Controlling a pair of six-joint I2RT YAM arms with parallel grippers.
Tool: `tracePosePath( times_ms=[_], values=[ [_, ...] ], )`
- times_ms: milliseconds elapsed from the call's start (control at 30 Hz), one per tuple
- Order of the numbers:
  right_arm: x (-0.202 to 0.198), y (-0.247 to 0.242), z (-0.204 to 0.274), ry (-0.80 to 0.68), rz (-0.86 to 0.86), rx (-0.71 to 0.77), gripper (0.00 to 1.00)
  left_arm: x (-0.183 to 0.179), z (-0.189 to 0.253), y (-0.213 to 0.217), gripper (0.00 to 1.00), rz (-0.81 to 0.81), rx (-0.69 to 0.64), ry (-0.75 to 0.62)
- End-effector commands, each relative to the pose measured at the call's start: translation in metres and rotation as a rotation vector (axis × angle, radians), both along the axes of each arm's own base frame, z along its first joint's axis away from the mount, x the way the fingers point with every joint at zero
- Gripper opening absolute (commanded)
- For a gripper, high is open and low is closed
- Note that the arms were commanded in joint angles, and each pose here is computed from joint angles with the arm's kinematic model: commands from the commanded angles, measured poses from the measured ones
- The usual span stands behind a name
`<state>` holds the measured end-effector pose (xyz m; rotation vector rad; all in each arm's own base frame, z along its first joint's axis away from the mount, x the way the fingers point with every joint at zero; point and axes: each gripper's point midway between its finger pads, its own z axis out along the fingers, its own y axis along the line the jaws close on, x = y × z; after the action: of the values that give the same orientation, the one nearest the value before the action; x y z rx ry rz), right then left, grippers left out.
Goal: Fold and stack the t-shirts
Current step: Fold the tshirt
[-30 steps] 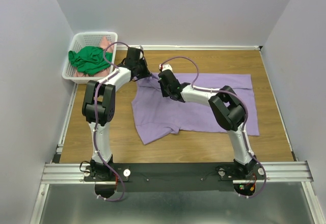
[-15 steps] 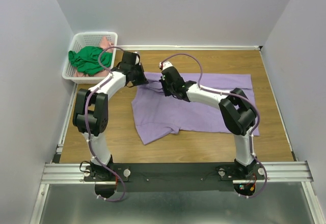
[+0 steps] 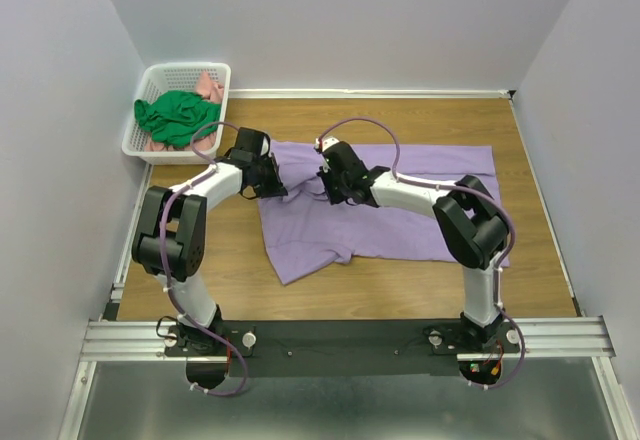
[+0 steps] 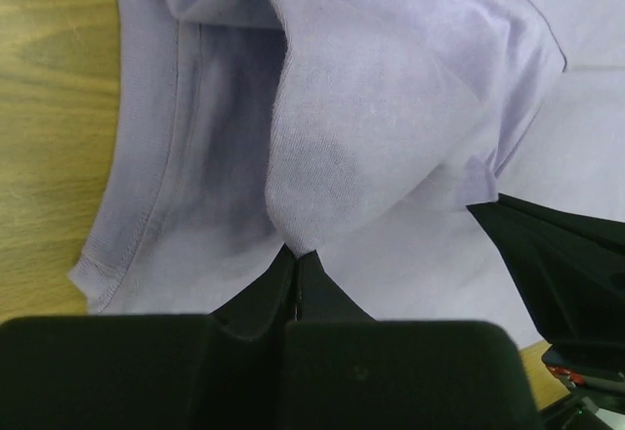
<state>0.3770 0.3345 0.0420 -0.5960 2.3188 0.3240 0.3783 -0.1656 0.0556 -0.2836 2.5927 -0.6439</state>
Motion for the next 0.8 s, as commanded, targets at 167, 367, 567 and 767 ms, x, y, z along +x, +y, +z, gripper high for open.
tracePosePath(
  times_ms=[167, 367, 567, 767],
  values=[
    [-0.015, -0.003, 0.032, -0.032, 0.082, 0.002, 0.01, 0.005, 0.023, -0.002, 0.0, -0.028, -0.017, -0.039],
    [-0.023, -0.012, 0.025, -0.019, 0.092, -0.031, 0.01, 0.002, 0.027, -0.001, 0.0, -0.048, -0.008, -0.032],
    [-0.033, -0.02, 0.007, 0.022, 0.092, -0.056, 0.01, -0.009, 0.019, 0.006, 0.0, -0.061, 0.015, 0.006],
    [-0.036, -0.028, -0.01, 0.041, 0.083, -0.098, 0.01, -0.02, 0.006, 0.01, 0.0, -0.078, 0.009, 0.058]
  ],
)
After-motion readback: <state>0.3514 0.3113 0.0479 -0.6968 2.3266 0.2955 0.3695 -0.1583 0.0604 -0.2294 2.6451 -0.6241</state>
